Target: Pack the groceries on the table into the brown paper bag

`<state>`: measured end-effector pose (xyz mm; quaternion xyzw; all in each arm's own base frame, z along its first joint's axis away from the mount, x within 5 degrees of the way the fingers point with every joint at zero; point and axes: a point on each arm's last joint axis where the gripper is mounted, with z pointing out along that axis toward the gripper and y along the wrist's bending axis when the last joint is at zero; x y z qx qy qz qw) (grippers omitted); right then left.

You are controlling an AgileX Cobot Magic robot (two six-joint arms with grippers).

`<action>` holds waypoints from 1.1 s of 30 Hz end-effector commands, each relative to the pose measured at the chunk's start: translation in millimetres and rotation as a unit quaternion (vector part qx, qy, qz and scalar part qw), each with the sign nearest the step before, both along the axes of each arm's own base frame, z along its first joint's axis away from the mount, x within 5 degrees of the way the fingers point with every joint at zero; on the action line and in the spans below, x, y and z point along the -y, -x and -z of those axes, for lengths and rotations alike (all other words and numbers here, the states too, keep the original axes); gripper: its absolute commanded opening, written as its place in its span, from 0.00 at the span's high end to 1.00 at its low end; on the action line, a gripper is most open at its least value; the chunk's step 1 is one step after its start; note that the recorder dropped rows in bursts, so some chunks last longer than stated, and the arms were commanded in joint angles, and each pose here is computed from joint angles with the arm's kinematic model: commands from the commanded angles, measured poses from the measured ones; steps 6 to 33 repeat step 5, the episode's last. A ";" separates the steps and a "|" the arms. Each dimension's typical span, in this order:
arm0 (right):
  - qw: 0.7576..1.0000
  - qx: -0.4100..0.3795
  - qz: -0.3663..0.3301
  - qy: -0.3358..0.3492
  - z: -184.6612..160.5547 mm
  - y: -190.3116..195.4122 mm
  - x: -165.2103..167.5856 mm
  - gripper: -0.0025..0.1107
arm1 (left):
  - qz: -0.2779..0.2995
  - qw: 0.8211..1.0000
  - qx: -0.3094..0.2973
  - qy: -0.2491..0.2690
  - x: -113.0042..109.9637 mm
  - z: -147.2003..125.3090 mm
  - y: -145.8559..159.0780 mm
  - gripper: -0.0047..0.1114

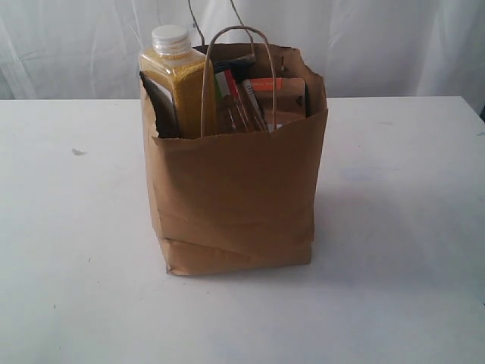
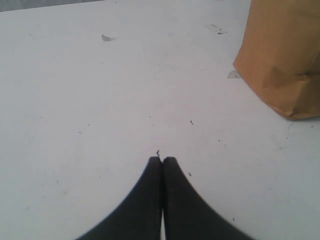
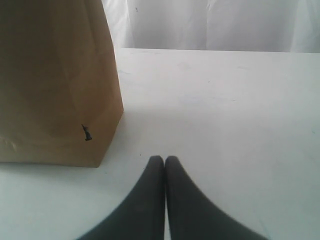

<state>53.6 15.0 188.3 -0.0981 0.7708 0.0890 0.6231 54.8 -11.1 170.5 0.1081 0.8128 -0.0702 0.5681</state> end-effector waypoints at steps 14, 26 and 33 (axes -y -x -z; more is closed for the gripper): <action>1.000 0.000 0.000 0.003 1.6 0.2 0.1 0.98 | -0.001 1.000 -0.002 -0.002 -0.2 2.2 0.2 0.96; 1.000 0.000 0.000 0.003 1.6 0.2 0.1 0.98 | -0.001 1.000 -0.002 -0.002 -0.2 2.2 0.2 0.96; 1.000 0.000 0.000 0.003 1.6 0.2 0.1 0.98 | -0.001 1.000 -0.002 -0.002 -0.2 2.2 0.2 0.96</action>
